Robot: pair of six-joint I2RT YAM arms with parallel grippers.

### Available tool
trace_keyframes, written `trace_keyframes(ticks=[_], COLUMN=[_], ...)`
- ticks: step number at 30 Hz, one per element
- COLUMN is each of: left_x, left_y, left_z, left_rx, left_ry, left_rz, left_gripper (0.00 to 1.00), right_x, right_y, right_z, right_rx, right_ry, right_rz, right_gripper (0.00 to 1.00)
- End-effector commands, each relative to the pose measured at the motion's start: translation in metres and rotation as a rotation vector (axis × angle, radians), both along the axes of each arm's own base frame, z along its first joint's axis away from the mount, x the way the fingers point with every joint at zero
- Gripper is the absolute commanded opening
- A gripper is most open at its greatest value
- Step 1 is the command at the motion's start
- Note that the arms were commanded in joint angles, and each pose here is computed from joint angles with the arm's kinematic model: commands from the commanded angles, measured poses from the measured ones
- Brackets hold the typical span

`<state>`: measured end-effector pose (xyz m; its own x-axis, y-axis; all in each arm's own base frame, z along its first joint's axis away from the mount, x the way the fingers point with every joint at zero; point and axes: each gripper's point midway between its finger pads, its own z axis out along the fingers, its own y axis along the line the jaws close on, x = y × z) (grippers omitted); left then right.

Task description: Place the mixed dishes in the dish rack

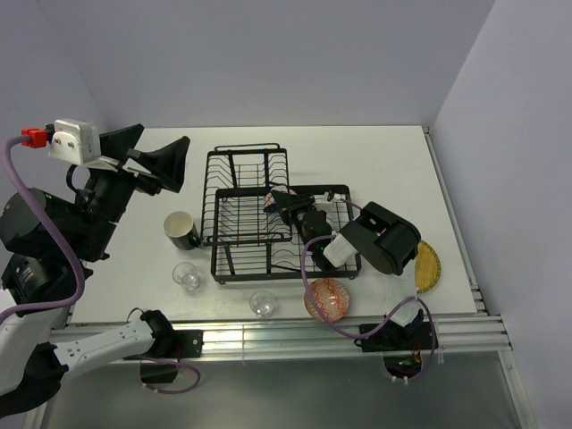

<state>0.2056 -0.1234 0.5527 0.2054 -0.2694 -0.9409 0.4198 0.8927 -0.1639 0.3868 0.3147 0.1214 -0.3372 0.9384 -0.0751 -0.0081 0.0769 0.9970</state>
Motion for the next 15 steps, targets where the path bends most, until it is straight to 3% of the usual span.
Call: trace_keyframes(ticks=[1, 2, 9, 15], left_x=[-0.004, -0.003, -0.003, -0.005], left_y=[-0.002, -0.003, -0.002, 0.008], left_z=[0.009, 0.008, 0.005, 0.002], left_rx=[-0.017, -0.017, -0.045, -0.059], left_ry=[-0.019, -0.018, -0.012, -0.010], left_rz=[-0.025, -0.027, -0.025, 0.005], left_gripper=[0.97, 0.98, 0.97, 0.97], right_x=[0.000, 0.000, -0.002, -0.009], right_y=[0.008, 0.009, 0.017, 0.014], right_z=[0.041, 0.042, 0.046, 0.048], right_rx=[0.065, 0.061, 0.010, -0.045], right_ry=[-0.115, -0.117, -0.093, -0.060], right_rz=[0.021, 0.026, 0.066, 0.078], right_gripper=[0.26, 0.40, 0.78, 0.85])
